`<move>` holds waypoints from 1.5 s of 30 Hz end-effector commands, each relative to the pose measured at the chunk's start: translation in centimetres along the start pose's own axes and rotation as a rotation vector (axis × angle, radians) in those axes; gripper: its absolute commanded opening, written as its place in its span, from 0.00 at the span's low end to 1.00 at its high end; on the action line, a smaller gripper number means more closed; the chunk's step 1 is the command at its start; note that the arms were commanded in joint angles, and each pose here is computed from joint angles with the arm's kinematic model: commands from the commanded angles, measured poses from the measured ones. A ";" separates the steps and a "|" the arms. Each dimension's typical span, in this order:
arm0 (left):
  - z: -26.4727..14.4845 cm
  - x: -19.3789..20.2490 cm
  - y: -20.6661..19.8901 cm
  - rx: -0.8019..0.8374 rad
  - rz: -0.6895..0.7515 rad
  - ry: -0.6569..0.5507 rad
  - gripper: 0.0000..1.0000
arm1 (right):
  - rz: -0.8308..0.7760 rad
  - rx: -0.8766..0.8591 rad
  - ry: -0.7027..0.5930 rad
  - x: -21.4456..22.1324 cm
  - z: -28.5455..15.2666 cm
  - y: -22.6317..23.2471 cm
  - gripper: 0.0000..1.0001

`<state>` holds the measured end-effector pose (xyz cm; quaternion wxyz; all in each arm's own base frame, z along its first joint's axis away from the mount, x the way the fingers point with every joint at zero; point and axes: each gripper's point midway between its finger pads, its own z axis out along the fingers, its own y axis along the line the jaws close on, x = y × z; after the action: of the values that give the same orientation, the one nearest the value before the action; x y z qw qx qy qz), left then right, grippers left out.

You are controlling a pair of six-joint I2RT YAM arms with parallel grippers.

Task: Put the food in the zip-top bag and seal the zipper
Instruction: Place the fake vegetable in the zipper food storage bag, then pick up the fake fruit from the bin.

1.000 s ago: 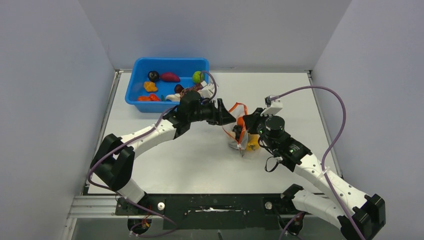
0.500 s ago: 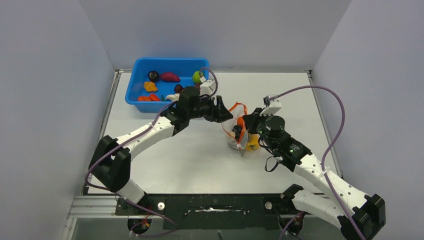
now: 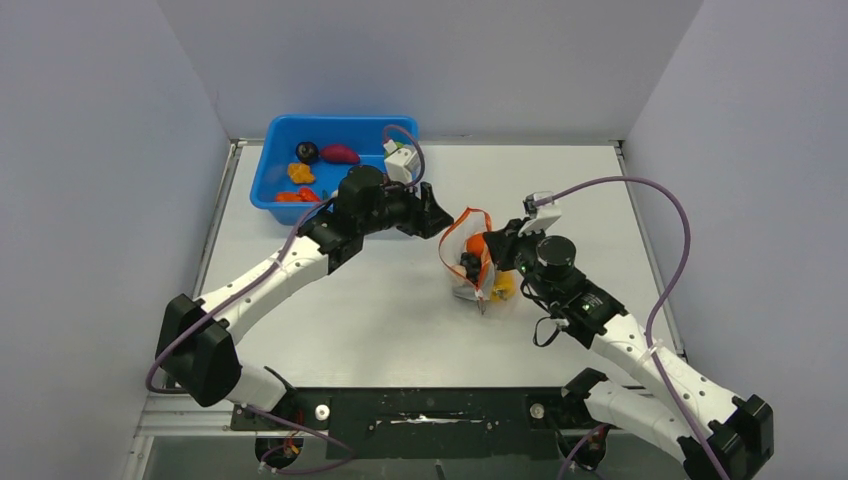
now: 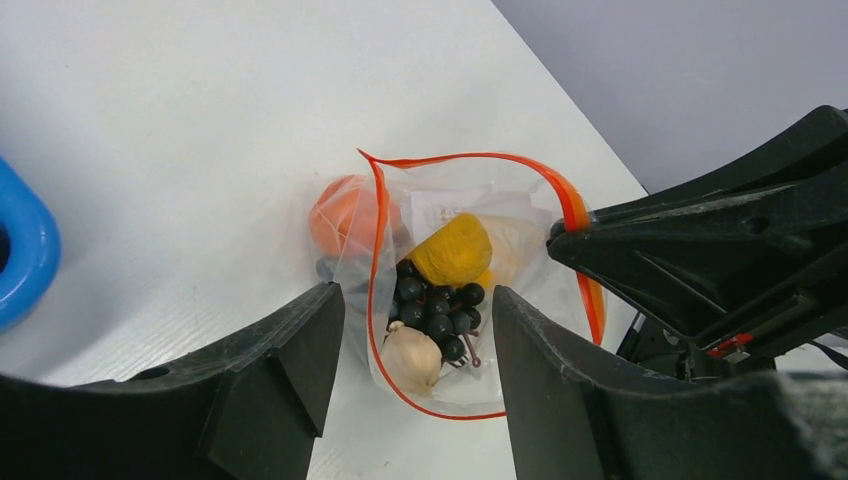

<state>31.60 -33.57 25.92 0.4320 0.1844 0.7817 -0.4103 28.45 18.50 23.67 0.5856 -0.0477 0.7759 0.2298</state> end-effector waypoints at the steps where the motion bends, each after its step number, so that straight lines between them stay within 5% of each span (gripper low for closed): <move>1: -1.3 -1.8 0.2 -0.040 0.068 -0.051 0.55 | 0.016 -0.054 -0.161 -4.5 -0.9 1.4 0.00; 6: -1.8 -3.0 3.2 -0.199 0.096 -0.085 0.57 | 0.027 -0.006 -0.131 -3.9 -0.6 0.6 0.00; 11: -1.5 -3.8 4.6 -0.168 0.033 -0.103 0.61 | 0.055 -0.003 -0.122 -3.3 -0.4 0.5 0.00; 14: -1.7 -4.4 8.8 -0.298 0.033 -0.125 0.64 | 0.073 -0.013 -0.106 -2.7 -0.2 0.6 0.00; 25: -2.0 -9.9 20.3 -0.577 0.051 -0.285 0.46 | 0.079 -0.081 -0.077 -1.5 0.1 1.7 0.00; 34: 2.3 -12.2 28.3 -0.611 0.066 -0.304 0.64 | 0.026 -0.088 -0.081 -2.6 0.5 2.1 0.00; 45: 8.7 -13.1 32.6 -0.503 0.073 -0.305 0.69 | 0.027 -0.036 -0.074 -2.9 1.2 1.3 0.00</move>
<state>61.93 -18.32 14.53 0.5423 0.0053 0.8227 -0.1700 28.84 19.77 23.10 0.5741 -0.0567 0.7785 0.2471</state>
